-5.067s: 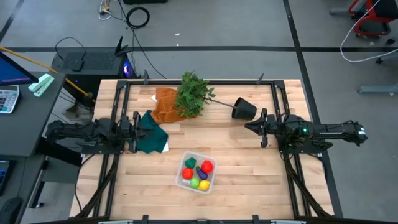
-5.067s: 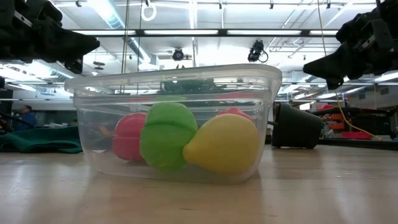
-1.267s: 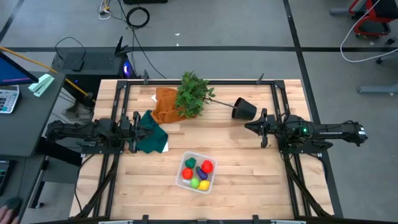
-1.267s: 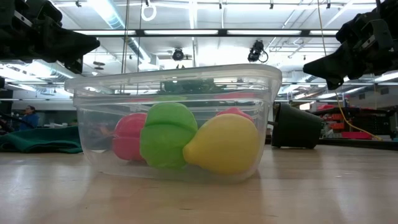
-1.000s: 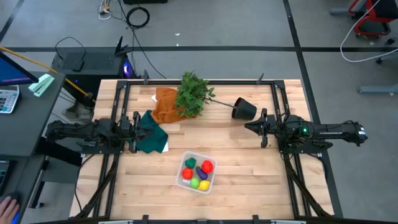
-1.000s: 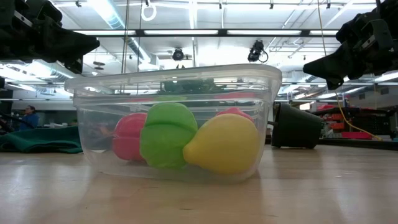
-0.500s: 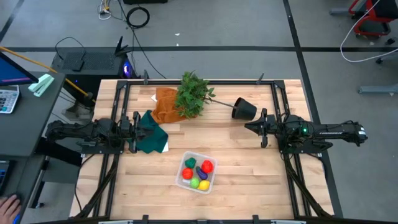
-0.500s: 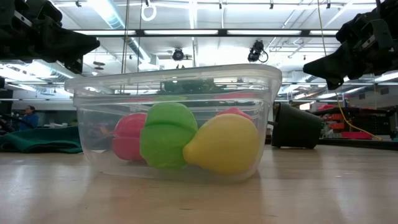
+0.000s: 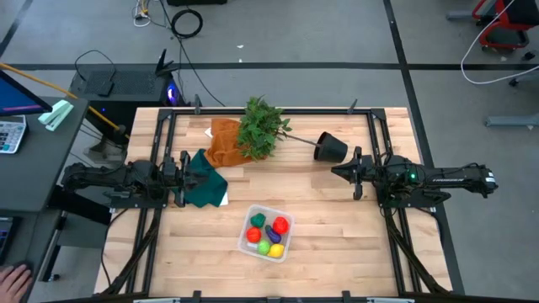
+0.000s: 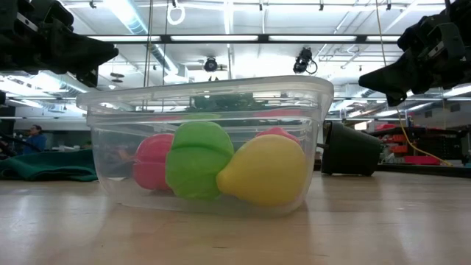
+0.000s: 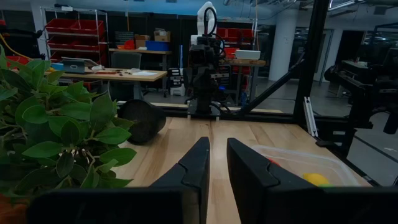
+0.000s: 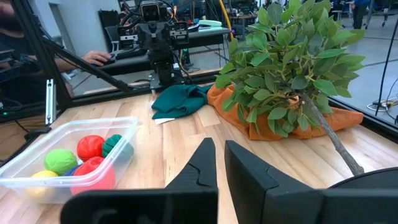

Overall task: Pick and placing Produce into tupperware
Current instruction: Return to Home Position

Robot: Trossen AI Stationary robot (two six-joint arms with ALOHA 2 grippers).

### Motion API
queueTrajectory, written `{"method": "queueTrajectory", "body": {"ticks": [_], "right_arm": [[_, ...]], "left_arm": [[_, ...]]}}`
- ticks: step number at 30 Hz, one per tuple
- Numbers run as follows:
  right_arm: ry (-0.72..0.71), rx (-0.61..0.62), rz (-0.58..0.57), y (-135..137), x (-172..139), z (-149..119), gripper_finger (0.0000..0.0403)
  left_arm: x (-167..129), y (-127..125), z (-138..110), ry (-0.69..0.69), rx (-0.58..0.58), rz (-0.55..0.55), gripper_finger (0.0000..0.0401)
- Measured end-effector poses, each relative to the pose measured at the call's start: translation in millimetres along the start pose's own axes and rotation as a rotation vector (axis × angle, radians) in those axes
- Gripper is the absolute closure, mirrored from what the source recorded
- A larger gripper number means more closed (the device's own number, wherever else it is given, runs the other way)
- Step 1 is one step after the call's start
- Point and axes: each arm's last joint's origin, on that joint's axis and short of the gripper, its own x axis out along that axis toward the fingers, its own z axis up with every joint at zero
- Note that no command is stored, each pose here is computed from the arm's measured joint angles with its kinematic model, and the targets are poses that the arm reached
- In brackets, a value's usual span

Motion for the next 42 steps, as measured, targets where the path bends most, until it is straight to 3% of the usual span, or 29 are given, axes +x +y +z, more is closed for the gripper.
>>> {"method": "queueTrajectory", "body": {"ticks": [42], "right_arm": [[0.0,0.0,0.0,0.0,0.0,0.0,0.0403]], "left_arm": [[0.0,0.0,-0.1,0.001,0.0,0.0,0.0338]]}}
